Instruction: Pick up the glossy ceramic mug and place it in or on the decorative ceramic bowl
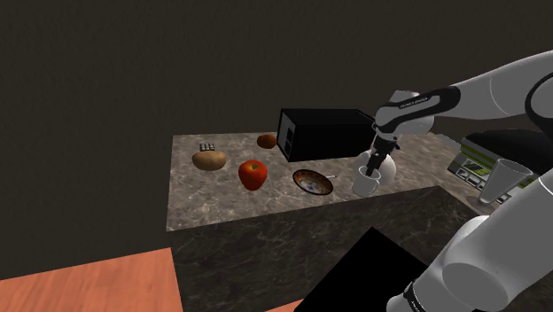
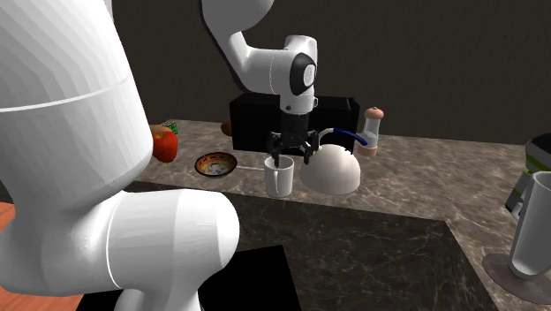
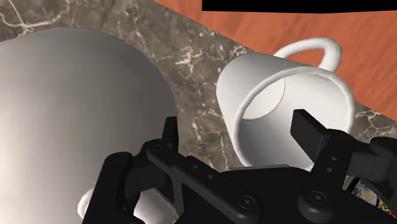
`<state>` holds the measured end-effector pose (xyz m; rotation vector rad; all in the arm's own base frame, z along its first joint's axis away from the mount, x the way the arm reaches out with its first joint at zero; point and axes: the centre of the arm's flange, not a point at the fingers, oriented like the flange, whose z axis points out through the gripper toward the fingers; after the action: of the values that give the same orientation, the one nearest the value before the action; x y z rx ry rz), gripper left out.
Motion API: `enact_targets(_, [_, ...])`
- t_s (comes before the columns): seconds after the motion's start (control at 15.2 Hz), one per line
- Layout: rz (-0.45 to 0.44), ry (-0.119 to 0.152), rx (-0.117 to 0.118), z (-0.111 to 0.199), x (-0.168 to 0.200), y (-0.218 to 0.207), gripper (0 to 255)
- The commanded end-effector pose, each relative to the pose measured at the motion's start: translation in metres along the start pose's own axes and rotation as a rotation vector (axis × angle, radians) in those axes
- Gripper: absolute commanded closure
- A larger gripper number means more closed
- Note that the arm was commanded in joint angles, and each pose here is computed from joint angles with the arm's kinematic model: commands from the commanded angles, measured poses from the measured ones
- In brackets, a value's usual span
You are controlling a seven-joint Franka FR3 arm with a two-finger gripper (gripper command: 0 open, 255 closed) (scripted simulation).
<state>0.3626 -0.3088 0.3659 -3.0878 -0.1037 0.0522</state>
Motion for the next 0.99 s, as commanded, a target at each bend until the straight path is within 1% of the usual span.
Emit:
enact_targets(0.0, [0.000, 0.001, 0.000, 0.0103, -0.0002, 0.0000, 0])
enact_targets(0.13, [0.000, 0.001, 0.000, 0.0186, -0.0002, 0.0000, 0])
enact_targets(0.59, [0.000, 0.001, 0.000, 0.0186, -0.0002, 0.0001, 0])
enact_targets(0.66, [0.000, 0.001, 0.000, 0.0186, -0.0002, 0.0001, 255])
enact_targets(0.92, [0.000, 0.001, 0.000, 0.0186, -0.0002, 0.0001, 255])
